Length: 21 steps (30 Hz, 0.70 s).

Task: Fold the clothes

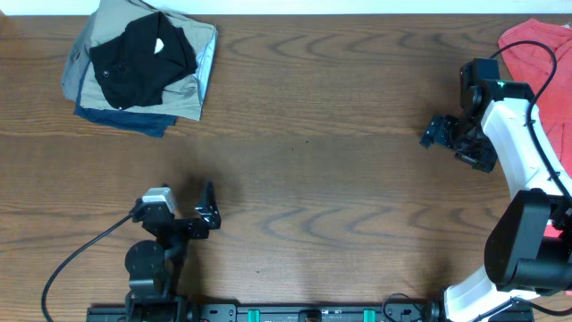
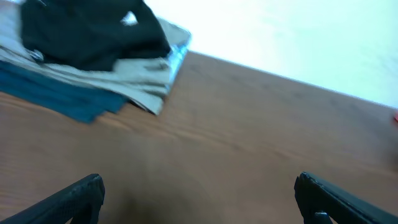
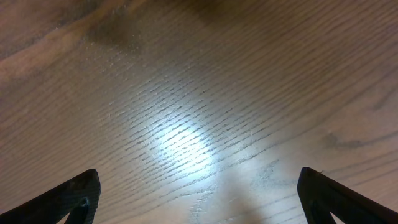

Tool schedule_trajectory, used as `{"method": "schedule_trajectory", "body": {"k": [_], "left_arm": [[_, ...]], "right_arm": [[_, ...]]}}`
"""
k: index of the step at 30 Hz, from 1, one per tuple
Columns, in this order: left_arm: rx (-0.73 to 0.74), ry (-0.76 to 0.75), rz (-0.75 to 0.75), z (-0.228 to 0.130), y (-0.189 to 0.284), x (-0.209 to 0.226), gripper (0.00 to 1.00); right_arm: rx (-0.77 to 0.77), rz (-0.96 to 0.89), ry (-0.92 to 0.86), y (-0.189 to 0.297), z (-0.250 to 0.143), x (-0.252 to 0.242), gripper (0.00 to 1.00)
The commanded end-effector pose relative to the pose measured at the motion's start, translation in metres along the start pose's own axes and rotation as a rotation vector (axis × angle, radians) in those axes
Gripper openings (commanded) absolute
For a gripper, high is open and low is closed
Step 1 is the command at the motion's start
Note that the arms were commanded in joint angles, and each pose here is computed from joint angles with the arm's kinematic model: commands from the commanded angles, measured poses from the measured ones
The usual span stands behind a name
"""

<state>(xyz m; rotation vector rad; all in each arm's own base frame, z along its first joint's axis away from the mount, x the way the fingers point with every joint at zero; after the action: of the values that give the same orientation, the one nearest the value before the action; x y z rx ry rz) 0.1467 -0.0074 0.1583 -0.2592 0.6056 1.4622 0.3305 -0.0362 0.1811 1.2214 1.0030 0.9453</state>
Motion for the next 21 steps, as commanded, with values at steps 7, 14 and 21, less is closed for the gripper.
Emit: {"method": "schedule_trajectory", "body": {"k": [7,14,21], "left_arm": [[-0.12,-0.019,0.109,0.001,0.0018,0.0125,0.98],[-0.117,-0.064,0.113,0.0009,0.0018,0.0128,0.98],[-0.115,-0.063,0.114,0.0008,0.0017,0.0129,0.98]], "right_arm": [[-0.021,-0.003,-0.018,0.0061,0.0012,-0.0024,0.99],[-0.021,-0.003,-0.018,0.0061,0.0012,-0.0024,0.99],[-0.021,-0.003,-0.018,0.0061,0.0012,-0.0024,0.99]]}}
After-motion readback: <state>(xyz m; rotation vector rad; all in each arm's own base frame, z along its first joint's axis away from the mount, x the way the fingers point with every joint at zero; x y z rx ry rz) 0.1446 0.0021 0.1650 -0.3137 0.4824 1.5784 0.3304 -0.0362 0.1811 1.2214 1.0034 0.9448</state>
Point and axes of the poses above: each gripper's point midway between its finger pads, its own y axis back along the fingers, its own x axis along the line the jaws close on, z = x × y, the point moved 10 cm from there along y, back along the fingers, and after that the axes turned 14 degrees about y, right-handed, at the moved point
